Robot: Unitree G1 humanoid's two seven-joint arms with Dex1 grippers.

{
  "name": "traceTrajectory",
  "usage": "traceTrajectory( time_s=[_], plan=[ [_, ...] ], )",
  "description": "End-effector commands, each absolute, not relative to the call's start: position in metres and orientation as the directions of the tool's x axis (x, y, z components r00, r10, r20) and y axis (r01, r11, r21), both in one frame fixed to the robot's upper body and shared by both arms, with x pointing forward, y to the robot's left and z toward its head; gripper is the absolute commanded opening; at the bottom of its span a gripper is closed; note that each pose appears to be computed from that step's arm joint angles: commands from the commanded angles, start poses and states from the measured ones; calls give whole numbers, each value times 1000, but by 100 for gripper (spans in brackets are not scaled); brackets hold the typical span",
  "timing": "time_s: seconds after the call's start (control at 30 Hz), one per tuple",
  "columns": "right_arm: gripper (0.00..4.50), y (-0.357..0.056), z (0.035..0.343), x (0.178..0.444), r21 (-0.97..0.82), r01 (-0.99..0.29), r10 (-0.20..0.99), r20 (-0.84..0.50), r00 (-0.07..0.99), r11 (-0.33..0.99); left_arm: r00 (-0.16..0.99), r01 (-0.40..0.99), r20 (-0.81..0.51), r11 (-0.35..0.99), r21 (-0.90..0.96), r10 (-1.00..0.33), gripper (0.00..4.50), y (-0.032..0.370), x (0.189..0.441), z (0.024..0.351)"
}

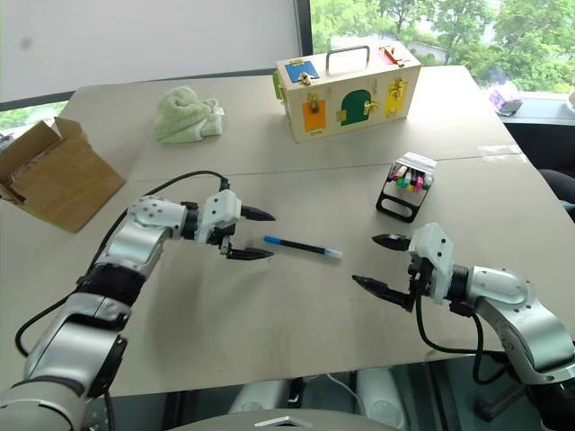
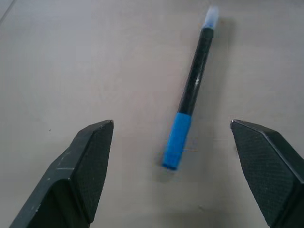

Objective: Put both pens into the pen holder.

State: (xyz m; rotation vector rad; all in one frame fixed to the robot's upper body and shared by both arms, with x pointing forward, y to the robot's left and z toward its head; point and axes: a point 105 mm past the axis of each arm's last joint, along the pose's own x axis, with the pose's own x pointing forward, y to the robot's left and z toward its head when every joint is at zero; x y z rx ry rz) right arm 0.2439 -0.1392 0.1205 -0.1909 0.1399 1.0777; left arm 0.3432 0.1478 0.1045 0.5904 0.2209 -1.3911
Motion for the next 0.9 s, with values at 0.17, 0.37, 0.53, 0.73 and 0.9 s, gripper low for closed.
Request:
traceTrajectory(
  time_s=[0.17, 0.37, 0.53, 0.73, 0.9],
  plan=[
    [450, -141, 134, 232, -102, -860, 840, -187, 510, 500, -9, 981, -583, -121, 154, -813, 413, 146, 340, 87],
    [450, -143, 137, 231, -123, -848, 830, -175, 530, 516, -41, 975, -578, -158, 154, -815, 192, 142, 339, 86],
    [450, -143, 136, 234, -117, -846, 828, -173, 533, 520, -37, 979, -535, -139, 152, -844, 4, 138, 337, 87],
    [450, -148, 138, 243, -89, -824, 811, -145, 567, 560, 55, 987, -284, 8, 162, -957, 4, 122, 337, 126],
    [450, -125, 165, 255, 155, -824, 822, 94, 562, 545, 55, 998, -22, 54, 40, -998, 4, 106, 309, 172]
  ],
)
